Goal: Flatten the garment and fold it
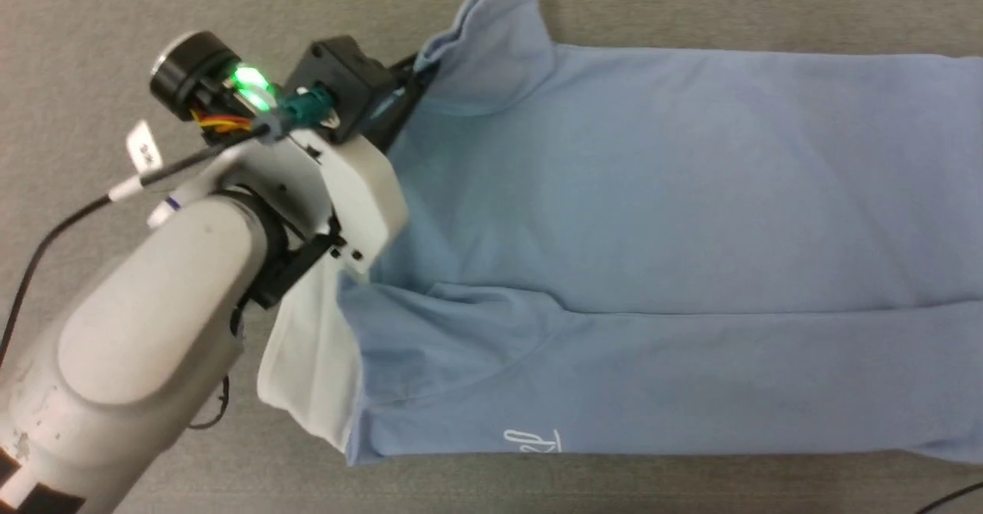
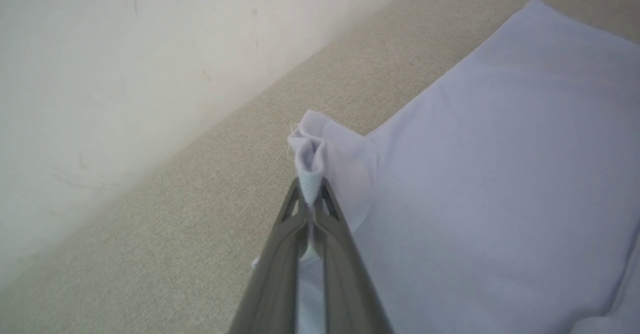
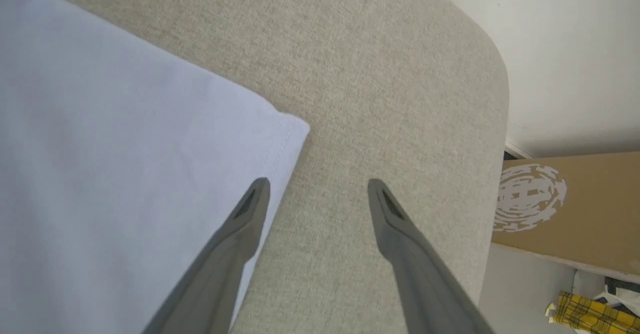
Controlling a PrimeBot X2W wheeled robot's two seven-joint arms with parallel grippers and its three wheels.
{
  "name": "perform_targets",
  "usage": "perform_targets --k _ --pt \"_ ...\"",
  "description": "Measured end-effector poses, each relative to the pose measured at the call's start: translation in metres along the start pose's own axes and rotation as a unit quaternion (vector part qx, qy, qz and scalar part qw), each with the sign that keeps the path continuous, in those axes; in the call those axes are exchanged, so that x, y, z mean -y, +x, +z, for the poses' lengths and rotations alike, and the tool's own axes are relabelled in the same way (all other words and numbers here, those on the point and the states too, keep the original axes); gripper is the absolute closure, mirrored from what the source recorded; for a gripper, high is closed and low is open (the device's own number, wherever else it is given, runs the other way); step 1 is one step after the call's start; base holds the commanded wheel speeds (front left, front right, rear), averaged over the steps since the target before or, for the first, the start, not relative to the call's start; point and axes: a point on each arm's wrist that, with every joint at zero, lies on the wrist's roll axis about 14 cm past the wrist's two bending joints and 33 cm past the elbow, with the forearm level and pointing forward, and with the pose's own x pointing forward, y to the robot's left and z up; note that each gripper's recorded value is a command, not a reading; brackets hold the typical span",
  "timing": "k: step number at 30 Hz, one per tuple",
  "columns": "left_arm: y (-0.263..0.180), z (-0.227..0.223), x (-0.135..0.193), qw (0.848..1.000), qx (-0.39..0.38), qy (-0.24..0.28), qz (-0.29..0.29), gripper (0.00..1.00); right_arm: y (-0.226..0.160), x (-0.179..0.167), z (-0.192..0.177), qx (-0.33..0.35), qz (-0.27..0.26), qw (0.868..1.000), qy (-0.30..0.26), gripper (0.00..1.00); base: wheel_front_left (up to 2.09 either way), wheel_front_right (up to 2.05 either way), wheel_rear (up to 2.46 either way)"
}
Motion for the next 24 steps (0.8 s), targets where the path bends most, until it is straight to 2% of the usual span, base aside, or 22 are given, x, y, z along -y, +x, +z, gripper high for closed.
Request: perform_targets --k 4,11,12,14,19,24 --pt "-0.008 -0.009 0.003 1.000 -0.006 -0.001 0.004 1.00 0.025 -0.004 0.008 -0.017 0.005 0.999 -0.031 0.00 0.00 0.00 0.00" --pt "-0.014 -0.025 0.003 1.000 -0.019 -0.016 0.014 1.00 0.060 -0.024 -0.010 -0.063 0.031 0.994 -0.079 0.00 0.00 0.00 0.00" --pt "-0.014 -0.027 0.003 1.000 -0.020 -0.017 0.015 1.00 0.063 -0.025 -0.010 -0.065 0.034 0.994 -0.079 0.16 0.00 0.00 0.00" --pt "-0.014 -0.030 0.002 0.999 -0.021 -0.020 0.017 1.00 0.067 -0.028 -0.007 -0.058 0.039 0.994 -0.082 1.00 0.00 0.00 0.00" --pt "-0.017 -0.030 -0.002 0.999 -0.010 -0.027 0.031 1.00 0.069 -0.033 -0.001 -0.020 0.046 0.997 -0.066 1.00 0.00 0.00 0.00" --pt "-0.029 -0.023 -0.008 0.998 0.011 -0.042 0.052 1.00 0.054 -0.030 0.017 0.043 0.039 0.998 -0.035 1.00 0.00 0.00 0.00"
